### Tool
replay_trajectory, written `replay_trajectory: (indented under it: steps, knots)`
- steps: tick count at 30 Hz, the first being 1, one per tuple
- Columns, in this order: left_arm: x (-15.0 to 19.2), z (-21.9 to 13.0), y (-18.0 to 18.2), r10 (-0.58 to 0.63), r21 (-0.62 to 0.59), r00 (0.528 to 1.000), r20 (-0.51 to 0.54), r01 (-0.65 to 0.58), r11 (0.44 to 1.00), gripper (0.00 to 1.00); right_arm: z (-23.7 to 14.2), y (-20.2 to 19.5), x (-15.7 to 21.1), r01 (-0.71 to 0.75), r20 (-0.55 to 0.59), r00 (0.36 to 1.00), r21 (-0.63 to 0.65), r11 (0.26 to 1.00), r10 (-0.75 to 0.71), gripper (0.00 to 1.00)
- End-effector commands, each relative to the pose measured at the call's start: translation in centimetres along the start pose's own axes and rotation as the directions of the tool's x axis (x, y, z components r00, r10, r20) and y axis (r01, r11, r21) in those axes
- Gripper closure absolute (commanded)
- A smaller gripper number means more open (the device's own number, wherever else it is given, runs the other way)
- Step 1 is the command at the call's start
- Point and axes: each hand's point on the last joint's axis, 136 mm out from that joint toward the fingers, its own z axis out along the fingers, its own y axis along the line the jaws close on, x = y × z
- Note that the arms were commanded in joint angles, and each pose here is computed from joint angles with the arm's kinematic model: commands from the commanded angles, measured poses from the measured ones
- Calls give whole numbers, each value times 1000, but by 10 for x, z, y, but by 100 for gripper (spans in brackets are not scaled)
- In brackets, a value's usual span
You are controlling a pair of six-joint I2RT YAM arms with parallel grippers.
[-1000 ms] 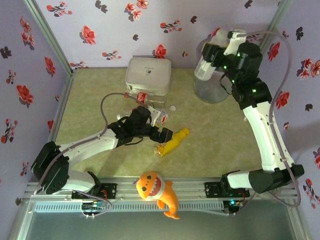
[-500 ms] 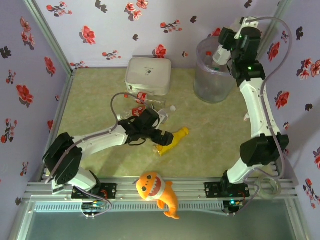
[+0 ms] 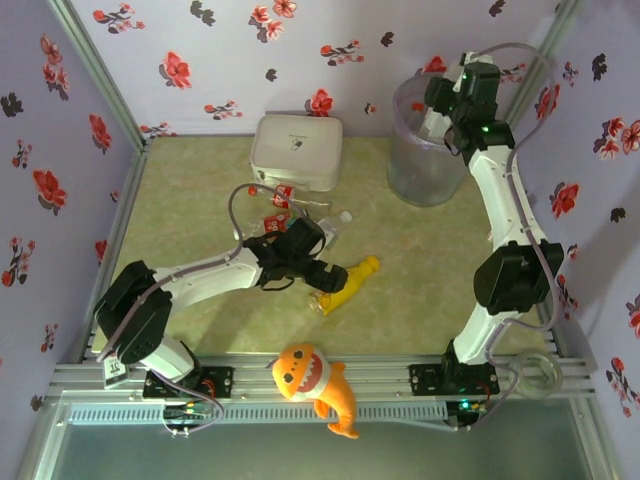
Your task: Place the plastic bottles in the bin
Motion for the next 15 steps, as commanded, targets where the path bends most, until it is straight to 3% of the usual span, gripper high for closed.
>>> replay_trajectory:
  steps: [1,11,15]
  knots:
    - [-4,1,-1,33,-16,999,-3,-33,999,0,13,-12,27,-27,-66,997,21,999,28,67]
    - [0,3,0,33,-19,999,-12,-33,999,0,44,-40,68,-111,-167,978,73,991,122,63]
    - [1,5,1,34,-20,999,-15,-34,999,0,52,-52,79,-121,-193,971,111,986,141,54]
